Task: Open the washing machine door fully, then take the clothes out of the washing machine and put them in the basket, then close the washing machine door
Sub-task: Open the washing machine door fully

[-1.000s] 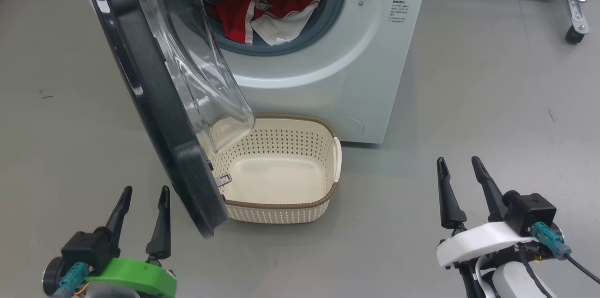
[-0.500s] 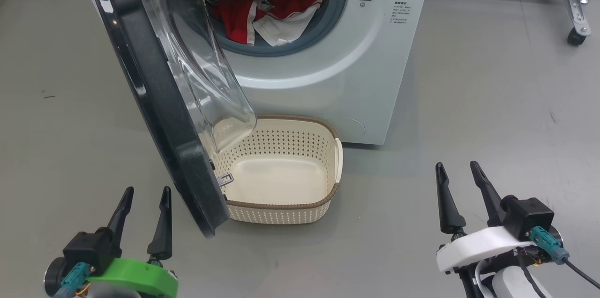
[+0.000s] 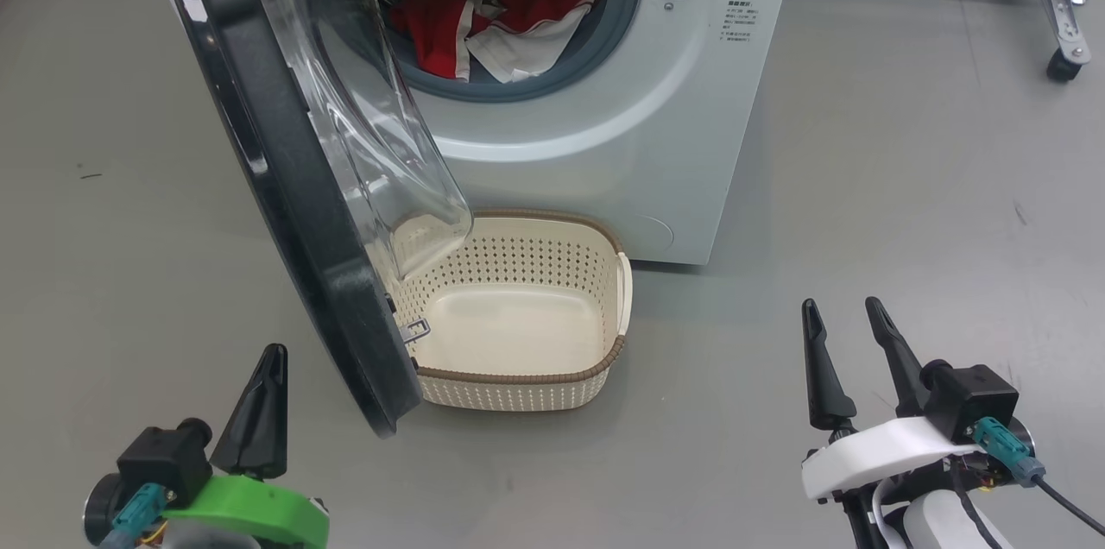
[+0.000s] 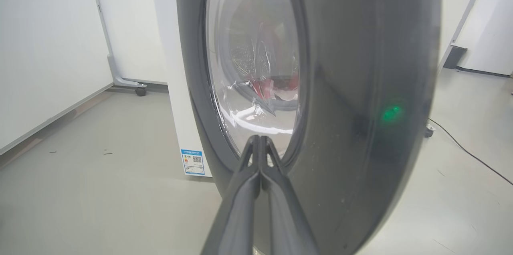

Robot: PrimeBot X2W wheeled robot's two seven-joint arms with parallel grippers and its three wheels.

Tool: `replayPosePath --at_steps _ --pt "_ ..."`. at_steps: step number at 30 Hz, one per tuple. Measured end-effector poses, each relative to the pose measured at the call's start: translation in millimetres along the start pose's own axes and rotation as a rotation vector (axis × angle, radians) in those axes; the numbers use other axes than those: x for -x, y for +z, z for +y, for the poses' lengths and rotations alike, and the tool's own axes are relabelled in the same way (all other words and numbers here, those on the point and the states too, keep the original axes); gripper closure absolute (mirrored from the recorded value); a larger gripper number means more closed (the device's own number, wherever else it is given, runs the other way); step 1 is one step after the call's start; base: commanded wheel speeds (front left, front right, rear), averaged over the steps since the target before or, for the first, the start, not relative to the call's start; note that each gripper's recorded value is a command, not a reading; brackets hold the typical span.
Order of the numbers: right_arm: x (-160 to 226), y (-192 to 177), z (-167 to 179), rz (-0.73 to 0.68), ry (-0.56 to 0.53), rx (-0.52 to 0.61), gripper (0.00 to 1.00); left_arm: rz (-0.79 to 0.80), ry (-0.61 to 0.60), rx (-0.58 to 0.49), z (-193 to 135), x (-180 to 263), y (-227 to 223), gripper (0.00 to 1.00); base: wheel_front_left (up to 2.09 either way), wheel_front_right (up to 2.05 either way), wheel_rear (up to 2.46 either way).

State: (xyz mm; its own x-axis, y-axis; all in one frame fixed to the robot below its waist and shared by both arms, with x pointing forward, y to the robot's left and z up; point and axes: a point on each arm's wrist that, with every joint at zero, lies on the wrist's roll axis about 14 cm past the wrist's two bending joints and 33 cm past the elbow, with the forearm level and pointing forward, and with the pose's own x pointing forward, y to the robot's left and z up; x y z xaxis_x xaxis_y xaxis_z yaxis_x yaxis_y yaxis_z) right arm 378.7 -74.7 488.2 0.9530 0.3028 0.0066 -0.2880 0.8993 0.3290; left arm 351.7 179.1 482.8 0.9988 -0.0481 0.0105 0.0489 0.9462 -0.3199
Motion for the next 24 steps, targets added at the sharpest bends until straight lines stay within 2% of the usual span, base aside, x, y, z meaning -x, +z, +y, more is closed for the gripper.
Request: replayPosePath --at_steps 10,20,24 --pt "-2.3 -1.6 0.3 0.001 0.003 -0.005 0.00 -0.103 0.018 -0.011 8.1 -8.0 33.7 1.00 0.00 0.00 0.00" --pt "-5.4 -5.6 5.3 0.007 0.016 -0.019 0.00 -0.352 -0.022 -0.064 2.5 -24.4 119.8 1.00 0.00 0.00 0.00" --pt "-5.5 -6.6 5.9 0.009 0.016 -0.018 0.00 -0.430 -0.044 -0.118 1.0 -24.8 149.2 1.00 0.00 0.00 0.00"
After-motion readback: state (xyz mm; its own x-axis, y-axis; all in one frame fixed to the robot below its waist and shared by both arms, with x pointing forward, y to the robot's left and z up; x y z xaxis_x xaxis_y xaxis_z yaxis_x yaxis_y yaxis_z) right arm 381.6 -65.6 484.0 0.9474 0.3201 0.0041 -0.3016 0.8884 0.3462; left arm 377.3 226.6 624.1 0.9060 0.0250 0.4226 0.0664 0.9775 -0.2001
